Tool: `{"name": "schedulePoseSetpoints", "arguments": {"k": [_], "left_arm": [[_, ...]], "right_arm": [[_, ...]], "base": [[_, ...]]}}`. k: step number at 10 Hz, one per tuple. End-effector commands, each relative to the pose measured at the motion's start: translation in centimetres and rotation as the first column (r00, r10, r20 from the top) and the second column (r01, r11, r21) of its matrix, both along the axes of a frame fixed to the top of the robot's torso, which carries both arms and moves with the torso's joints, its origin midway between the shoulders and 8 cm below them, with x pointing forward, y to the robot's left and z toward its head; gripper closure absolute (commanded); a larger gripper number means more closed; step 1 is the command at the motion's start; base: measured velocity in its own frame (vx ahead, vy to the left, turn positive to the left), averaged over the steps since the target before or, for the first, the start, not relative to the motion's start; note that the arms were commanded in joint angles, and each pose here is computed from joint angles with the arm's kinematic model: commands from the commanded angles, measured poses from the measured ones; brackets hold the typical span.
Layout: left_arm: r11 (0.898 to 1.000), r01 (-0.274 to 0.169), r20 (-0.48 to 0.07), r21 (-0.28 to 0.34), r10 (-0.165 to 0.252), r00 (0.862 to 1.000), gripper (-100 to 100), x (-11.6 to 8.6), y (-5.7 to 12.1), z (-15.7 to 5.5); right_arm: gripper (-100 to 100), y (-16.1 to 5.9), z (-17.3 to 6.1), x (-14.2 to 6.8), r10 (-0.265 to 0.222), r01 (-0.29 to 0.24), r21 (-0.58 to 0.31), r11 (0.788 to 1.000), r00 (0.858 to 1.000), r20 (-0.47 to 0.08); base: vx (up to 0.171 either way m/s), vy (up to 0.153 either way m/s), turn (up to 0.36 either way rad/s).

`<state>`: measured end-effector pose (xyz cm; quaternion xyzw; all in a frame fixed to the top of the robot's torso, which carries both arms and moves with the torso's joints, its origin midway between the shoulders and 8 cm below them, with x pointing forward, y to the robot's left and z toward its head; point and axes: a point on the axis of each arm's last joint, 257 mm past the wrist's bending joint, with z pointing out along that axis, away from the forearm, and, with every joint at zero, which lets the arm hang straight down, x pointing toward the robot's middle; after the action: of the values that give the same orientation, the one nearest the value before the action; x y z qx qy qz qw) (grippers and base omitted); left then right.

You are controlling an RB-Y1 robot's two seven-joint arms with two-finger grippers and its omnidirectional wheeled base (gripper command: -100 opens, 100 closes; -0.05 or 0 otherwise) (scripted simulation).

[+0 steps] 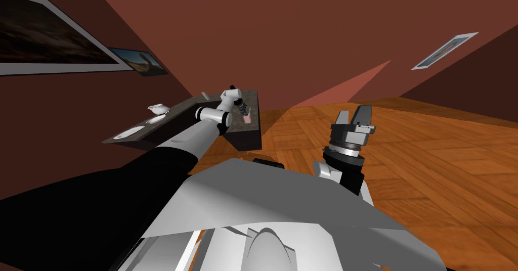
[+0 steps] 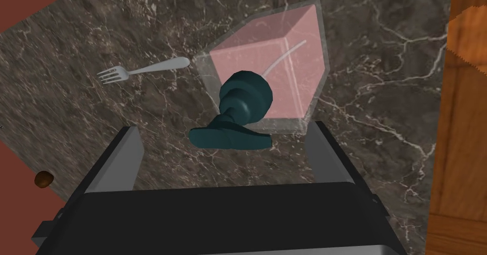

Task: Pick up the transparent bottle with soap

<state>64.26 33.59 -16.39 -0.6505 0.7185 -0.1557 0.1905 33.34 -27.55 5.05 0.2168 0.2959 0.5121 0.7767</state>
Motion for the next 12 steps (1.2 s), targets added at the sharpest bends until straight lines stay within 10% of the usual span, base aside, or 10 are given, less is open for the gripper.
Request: {"name": "schedulePoseSetpoints", "arguments": {"k": [1,3,4,8,9,10,11,12], "left_arm": [[1.0,-0.003,0.002,0.002,0.003,1.0,-100,0.0,-0.1,-1.3],[1.0,-0.003,-0.001,0.001,0.003,1.0,-100,-0.1,-0.1,-1.3],[1.0,-0.003,0.001,0.002,0.003,1.0,100,0.0,-0.1,-1.4],[1.0,-0.002,0.005,0.002,0.002,1.0,100,0.1,-0.1,-1.3],[1.0,-0.001,0.005,0.002,0.001,1.0,0,0.1,-0.1,-1.3],[1.0,0.0,0.0,0.0,0.0,1.0,100,0.0,0.0,0.0],[1.0,0.0,0.006,0.001,0.0,1.0,100,0.1,-0.1,-0.5],[1.0,0.0,0.004,0.001,0.0,1.0,0,0.1,-0.1,-0.4]], "right_arm": [[0,0.0,0.0,0.0,0.0,0.0,0.0,1.0,1.0,0.0],[0,0.0,0.0,0.0,0.0,0.0,0.0,1.0,1.0,0.0],[0,0.0,0.0,0.0,0.0,0.0,0.0,1.0,1.0,0.0],[0,0.0,0.0,0.0,0.0,0.0,0.0,1.0,1.0,0.0],[0,0.0,0.0,0.0,0.0,0.0,0.0,1.0,1.0,0.0],[0,0.0,0.0,0.0,0.0,0.0,0.0,1.0,1.0,0.0],[0,0.0,0.0,0.0,0.0,0.0,0.0,1.0,1.0,0.0],[0,0.0,0.0,0.0,0.0,0.0,0.0,1.0,1.0,0.0]], "base": [[0.035,0.005,-0.029],[0.032,0.01,-0.014],[0.0,0.0,0.0],[0.0,0.0,0.0],[0.0,0.0,0.0],[-0.043,-0.014,0.044],[-0.025,-0.009,0.015],[0.0,0.0,0.0]]}}
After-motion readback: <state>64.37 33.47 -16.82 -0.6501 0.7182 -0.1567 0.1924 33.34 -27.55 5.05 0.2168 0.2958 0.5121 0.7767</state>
